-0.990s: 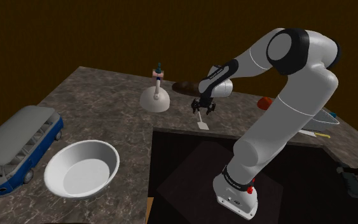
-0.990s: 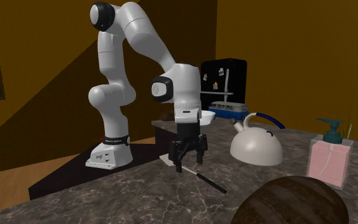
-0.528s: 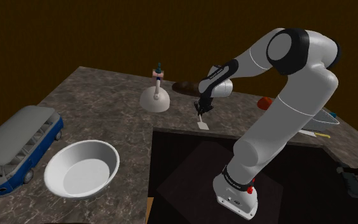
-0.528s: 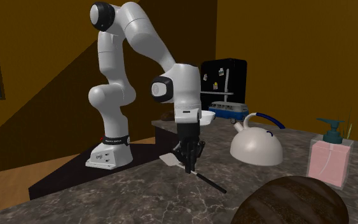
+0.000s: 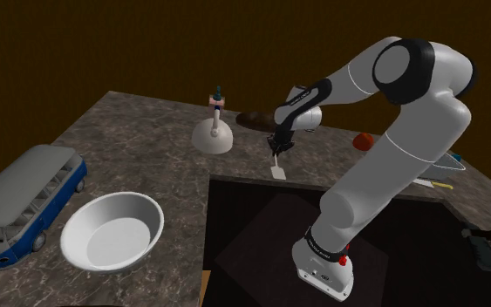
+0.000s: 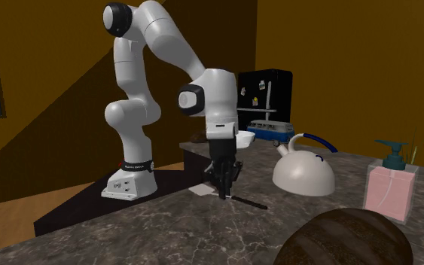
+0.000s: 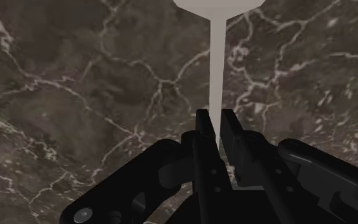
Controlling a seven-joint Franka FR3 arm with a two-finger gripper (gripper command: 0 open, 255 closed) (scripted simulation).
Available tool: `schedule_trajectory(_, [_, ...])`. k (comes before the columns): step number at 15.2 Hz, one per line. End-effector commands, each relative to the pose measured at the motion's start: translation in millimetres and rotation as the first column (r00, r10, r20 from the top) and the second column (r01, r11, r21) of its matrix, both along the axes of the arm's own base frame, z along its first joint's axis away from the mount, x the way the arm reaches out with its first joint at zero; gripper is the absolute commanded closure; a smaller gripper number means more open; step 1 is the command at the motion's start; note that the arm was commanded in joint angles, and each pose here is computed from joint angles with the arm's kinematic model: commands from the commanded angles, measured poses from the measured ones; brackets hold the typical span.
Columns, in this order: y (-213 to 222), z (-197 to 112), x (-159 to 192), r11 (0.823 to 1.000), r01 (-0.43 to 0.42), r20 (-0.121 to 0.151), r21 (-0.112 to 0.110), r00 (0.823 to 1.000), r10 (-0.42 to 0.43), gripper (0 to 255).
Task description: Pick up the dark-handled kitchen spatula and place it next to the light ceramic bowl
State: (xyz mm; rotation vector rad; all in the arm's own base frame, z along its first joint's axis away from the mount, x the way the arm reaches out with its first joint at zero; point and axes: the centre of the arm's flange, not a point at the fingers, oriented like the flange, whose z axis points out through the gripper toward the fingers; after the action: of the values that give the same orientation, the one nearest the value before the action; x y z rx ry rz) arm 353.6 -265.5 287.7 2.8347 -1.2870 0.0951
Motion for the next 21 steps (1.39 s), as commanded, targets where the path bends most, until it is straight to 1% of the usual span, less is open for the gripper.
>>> schedule_trajectory(1, [-0.2, 10.0, 1.7, 1.000, 0.000, 0.000, 0.000, 1.000, 0.000, 255])
schedule_trajectory(21, [-0.2, 115.6, 1.7, 1.000, 0.000, 0.000, 0.000, 1.000, 0.000, 255])
